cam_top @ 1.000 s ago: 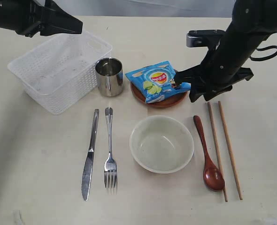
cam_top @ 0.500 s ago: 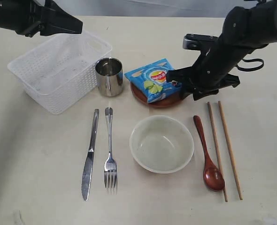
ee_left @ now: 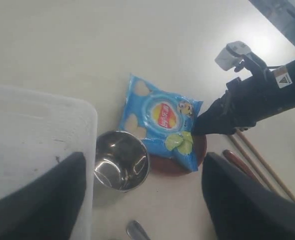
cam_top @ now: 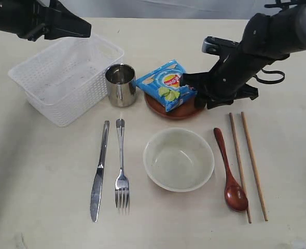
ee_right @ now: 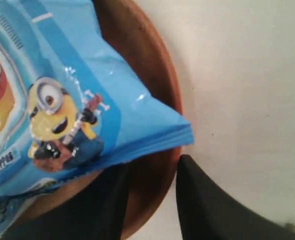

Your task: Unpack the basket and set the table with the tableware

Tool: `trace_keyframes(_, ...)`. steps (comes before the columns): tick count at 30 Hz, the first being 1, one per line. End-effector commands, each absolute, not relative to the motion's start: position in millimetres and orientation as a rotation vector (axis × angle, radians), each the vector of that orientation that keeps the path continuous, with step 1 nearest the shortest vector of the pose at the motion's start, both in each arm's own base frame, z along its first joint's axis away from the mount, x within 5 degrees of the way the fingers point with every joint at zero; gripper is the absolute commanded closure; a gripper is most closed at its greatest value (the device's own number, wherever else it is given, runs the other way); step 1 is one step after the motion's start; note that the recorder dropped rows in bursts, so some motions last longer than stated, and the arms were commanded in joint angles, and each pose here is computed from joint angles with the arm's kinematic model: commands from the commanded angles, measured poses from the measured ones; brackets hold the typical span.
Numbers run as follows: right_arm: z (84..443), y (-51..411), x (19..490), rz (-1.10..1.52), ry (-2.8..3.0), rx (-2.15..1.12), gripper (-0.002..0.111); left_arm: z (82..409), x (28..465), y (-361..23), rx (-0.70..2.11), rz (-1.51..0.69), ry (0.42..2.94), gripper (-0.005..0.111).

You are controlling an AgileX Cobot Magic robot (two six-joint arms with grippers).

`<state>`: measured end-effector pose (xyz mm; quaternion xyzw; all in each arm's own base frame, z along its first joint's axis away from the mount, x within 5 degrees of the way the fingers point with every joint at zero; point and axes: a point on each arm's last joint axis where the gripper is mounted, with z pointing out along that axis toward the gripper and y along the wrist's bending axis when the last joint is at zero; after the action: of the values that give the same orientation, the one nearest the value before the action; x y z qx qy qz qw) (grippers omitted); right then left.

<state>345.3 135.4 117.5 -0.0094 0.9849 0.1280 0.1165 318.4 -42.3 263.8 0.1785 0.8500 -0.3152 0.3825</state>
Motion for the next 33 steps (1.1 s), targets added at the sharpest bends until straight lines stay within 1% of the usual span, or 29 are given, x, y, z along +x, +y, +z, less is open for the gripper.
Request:
trace_keyframes(1,113.7,134.1,345.2,0.372,2.891,-0.009,0.083,264.8,316.0,-45.2,0.468,-0.814,2.161,0.045)
trace_keyframes(3,113.7,134.1,345.2,0.372,2.891,-0.009,0.088,264.8,316.0,-45.2,0.468,-0.814,2.161,0.045)
trace_keyframes(8,113.8,134.1,345.6,0.371,2.887,-0.008,0.108,264.8,316.0,-45.2,0.468,-0.814,2.161,0.045)
trace_keyframes(9,113.8,134.1,345.6,0.371,2.887,-0.008,0.109,264.8,316.0,-45.2,0.468,-0.814,2.161,0.045)
trace_keyframes(16,114.0,128.3,348.7,0.362,2.873,0.010,0.109,264.8,316.0,-45.2,0.468,-0.814,2.161,0.045)
trace_keyframes(21,114.0,90.6,360.1,0.341,2.861,0.160,0.109,264.8,316.0,-45.2,0.468,-0.814,2.161,0.045)
trace_keyframes(31,118.4,32.5,371.0,0.290,2.819,0.252,0.109,264.8,316.6,-44.7,0.461,-0.806,2.160,0.045)
trace_keyframes(33,120.5,27.8,370.6,0.288,2.841,0.208,0.109,264.9,316.6,-44.7,0.463,-0.805,2.158,0.045)
